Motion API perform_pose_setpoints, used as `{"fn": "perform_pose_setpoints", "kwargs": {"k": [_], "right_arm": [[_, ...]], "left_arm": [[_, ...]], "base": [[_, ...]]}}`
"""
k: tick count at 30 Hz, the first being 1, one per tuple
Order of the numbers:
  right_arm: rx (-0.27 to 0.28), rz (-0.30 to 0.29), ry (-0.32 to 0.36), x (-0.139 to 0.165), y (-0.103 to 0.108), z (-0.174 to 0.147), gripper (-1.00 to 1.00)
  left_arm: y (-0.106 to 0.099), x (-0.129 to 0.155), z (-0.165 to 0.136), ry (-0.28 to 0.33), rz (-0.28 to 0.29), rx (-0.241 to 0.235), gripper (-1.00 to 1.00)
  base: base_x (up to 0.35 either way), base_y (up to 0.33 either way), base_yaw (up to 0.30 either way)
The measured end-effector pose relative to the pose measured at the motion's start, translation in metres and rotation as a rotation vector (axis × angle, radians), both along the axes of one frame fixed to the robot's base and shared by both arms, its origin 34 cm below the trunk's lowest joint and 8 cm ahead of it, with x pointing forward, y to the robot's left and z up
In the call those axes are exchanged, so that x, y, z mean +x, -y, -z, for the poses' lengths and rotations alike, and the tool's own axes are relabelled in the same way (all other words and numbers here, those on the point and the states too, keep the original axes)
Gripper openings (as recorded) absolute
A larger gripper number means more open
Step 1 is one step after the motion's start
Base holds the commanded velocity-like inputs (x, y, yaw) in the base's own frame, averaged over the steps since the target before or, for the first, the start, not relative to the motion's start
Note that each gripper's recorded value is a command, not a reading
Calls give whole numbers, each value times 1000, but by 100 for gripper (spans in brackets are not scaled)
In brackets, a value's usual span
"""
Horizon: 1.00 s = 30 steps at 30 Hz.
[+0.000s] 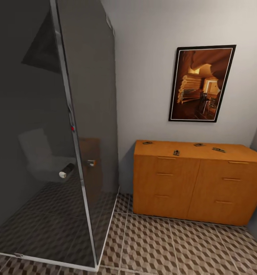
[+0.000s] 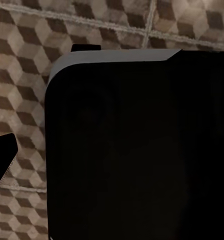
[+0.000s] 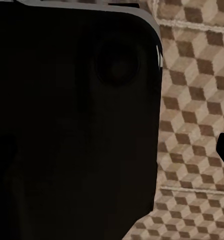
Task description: Take the four mousetraps from the cabinet in the bathroom and place them on the bathroom floor. Make sure all four end up on the same floor surface, and ensure that at least two of them are either under or directly next to the same bathroom sink.
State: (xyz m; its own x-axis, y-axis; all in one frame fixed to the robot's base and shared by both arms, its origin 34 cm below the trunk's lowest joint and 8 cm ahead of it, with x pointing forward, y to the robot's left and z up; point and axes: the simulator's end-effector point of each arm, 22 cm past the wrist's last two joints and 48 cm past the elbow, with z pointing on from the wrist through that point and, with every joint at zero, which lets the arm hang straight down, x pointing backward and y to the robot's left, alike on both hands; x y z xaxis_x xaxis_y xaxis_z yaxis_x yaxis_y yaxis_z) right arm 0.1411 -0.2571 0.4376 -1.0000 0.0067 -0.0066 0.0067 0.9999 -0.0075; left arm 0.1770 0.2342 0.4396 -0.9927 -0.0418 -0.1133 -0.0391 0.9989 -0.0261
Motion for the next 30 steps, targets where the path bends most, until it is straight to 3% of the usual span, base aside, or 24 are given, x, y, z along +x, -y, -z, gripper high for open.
{"fn": "perform_pose_setpoints", "kwargs": {"k": [30], "right_arm": [[1,-1,15,6,-1,0,100]], "left_arm": [[1,6,-1,15,-1,-1,100]], "base": [[0,0,-265]]}}
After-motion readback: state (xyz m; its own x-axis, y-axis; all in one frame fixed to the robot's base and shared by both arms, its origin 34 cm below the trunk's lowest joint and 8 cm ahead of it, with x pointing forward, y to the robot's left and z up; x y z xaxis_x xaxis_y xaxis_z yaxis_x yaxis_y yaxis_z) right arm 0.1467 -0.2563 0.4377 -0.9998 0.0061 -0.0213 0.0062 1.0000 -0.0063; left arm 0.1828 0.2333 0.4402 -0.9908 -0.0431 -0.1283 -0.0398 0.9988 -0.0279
